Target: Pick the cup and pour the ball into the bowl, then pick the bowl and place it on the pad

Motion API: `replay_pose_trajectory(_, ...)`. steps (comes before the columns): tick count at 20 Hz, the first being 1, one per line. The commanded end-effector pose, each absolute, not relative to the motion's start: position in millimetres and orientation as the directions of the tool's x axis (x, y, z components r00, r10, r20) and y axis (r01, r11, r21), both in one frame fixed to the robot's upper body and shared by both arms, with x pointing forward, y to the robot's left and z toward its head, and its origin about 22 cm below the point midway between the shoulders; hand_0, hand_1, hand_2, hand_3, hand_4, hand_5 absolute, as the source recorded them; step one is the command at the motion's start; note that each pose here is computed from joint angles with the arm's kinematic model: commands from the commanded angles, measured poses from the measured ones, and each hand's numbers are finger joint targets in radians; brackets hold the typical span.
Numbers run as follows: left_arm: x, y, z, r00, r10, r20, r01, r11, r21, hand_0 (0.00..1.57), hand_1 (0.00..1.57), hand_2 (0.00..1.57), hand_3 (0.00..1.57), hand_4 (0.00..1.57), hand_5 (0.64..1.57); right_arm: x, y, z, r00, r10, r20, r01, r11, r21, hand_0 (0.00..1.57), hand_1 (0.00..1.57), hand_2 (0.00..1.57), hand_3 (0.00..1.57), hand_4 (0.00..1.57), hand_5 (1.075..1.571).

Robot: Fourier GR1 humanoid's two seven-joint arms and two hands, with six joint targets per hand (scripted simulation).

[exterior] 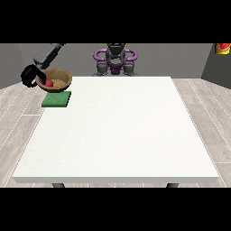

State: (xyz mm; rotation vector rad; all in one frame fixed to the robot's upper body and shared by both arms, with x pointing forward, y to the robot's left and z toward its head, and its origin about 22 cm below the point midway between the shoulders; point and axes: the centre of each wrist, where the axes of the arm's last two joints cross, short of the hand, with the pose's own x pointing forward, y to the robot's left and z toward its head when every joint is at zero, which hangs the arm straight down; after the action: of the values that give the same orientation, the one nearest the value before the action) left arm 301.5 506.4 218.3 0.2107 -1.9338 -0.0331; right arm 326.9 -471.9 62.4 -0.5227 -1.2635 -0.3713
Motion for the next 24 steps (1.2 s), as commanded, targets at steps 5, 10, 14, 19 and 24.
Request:
replay_pose_trajectory(5,293,519,230,-0.381,-0.173,0.908,-0.164,0.979,0.118,0.00,0.00,0.00,0.00,1.19,1.562,330,-475,65,0.176,-0.009,0.984,0.592,0.800,-0.098,1.45,1.45,1.39,0.80,0.00,1.536)
replay_pose_trajectory(10,289,531,229,-0.413,-0.181,0.892,-0.185,0.976,0.113,0.00,0.00,0.00,0.00,1.19,1.565,353,-441,62,0.129,-0.017,0.992,0.585,0.808,-0.062,1.43,1.43,1.38,0.67,0.00,1.534)
replay_pose_trajectory(14,295,510,222,-0.439,-0.174,0.882,-0.145,0.982,0.122,0.00,0.00,0.00,0.00,1.19,1.567,343,-476,82,0.148,0.028,0.989,0.607,0.787,-0.113,0.93,0.93,1.10,1.04,0.16,1.509)
replay_pose_trajectory(19,291,527,237,-0.387,-0.185,0.903,-0.154,0.979,0.135,0.00,0.00,0.00,0.00,1.21,1.569,360,-436,66,0.260,0.102,0.960,0.466,0.858,-0.217,0.00,0.00,0.00,0.00,0.00,1.410)
replay_pose_trajectory(24,303,498,192,-0.296,-0.156,0.942,-0.141,0.983,0.118,0.00,0.00,0.00,0.00,1.19,1.569,346,-464,72,0.338,0.129,0.932,0.449,0.849,-0.280,0.00,0.00,0.00,0.00,0.00,1.400)
